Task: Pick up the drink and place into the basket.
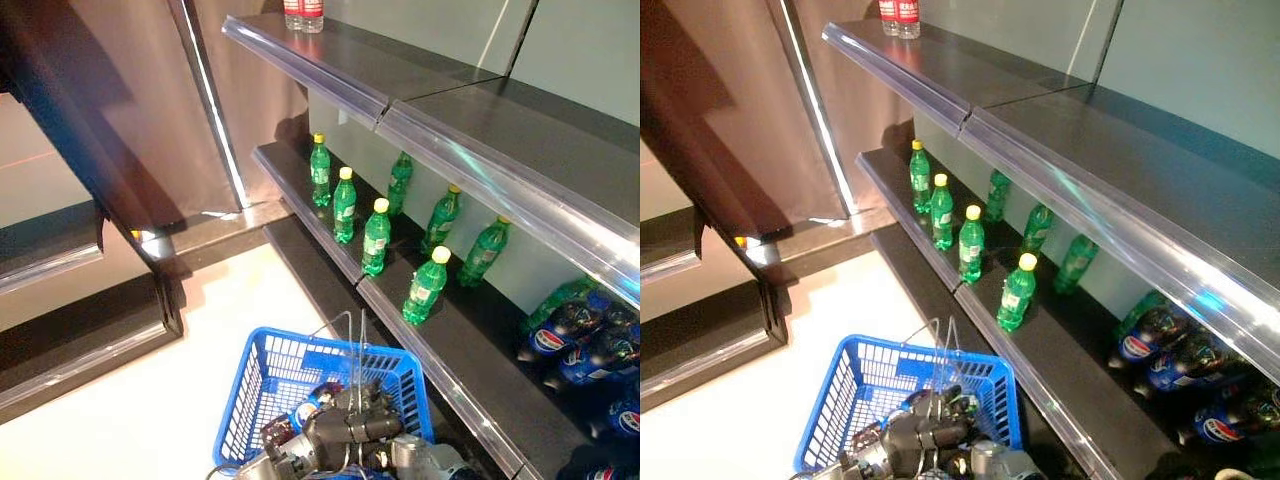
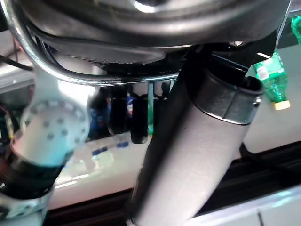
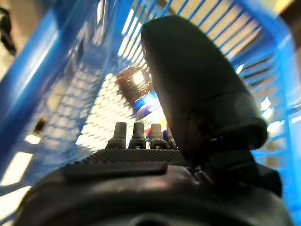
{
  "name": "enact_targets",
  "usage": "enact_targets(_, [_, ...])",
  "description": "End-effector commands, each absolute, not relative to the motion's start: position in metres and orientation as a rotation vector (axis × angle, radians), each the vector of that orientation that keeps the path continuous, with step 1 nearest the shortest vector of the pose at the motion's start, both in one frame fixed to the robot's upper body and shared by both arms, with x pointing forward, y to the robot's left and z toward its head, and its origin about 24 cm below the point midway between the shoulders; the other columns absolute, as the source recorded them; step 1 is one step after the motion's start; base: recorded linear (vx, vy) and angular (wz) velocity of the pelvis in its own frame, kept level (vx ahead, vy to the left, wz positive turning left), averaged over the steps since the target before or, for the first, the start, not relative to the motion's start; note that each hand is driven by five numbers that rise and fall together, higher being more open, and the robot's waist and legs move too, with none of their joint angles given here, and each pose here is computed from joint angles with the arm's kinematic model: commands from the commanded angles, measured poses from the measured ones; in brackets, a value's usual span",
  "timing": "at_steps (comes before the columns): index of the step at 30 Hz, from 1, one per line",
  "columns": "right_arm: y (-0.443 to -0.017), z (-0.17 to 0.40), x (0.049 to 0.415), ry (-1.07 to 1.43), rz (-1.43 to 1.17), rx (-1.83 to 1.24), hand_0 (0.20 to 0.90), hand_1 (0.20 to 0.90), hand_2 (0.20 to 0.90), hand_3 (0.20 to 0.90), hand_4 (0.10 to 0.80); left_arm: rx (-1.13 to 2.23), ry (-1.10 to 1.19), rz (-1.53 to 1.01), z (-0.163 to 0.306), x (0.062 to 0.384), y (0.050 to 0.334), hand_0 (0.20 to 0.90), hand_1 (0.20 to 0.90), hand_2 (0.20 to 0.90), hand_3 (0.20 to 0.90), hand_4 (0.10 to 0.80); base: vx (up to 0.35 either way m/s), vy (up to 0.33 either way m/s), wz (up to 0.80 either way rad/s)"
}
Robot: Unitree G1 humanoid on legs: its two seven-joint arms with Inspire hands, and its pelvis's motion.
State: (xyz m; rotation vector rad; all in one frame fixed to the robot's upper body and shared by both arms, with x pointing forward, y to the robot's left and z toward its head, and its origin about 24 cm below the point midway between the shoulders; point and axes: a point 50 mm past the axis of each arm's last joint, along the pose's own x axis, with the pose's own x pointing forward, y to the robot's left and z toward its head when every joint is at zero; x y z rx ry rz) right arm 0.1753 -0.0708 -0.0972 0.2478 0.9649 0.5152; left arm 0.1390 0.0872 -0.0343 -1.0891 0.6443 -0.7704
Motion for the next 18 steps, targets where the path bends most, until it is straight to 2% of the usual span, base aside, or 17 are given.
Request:
enact_targets(1, [-0.045,-0.035,0.222,0.587,0.606,0.31,0.9,0.9,0.9,0.9,0.8,-1.368,0.013,-1.169,0.08,0.168,0.048,0.3,0.3,0.3,0.2,0.1,-0.026,0.009,-0.04])
enact_targets(9, [-0.07,0.021,0.236,0.241,0.577,0.181,0.9,0.9,0.9,0.9,0.8,-1.304,-0.105,-0.971,0.084,0.191,0.08,0.3,0.3,0.3,0.2,0.1,-0.018,-0.003,-0.07])
enact_targets(18, [-0.102,0.049,0.236,0.073,0.578,0.102,0.9,0.9,0.9,0.9,0.8,-1.268,-0.198,-0.825,0.089,0.207,0.107,0.3,0.3,0.3,0.2,0.1,-0.024,-0.011,-0.06])
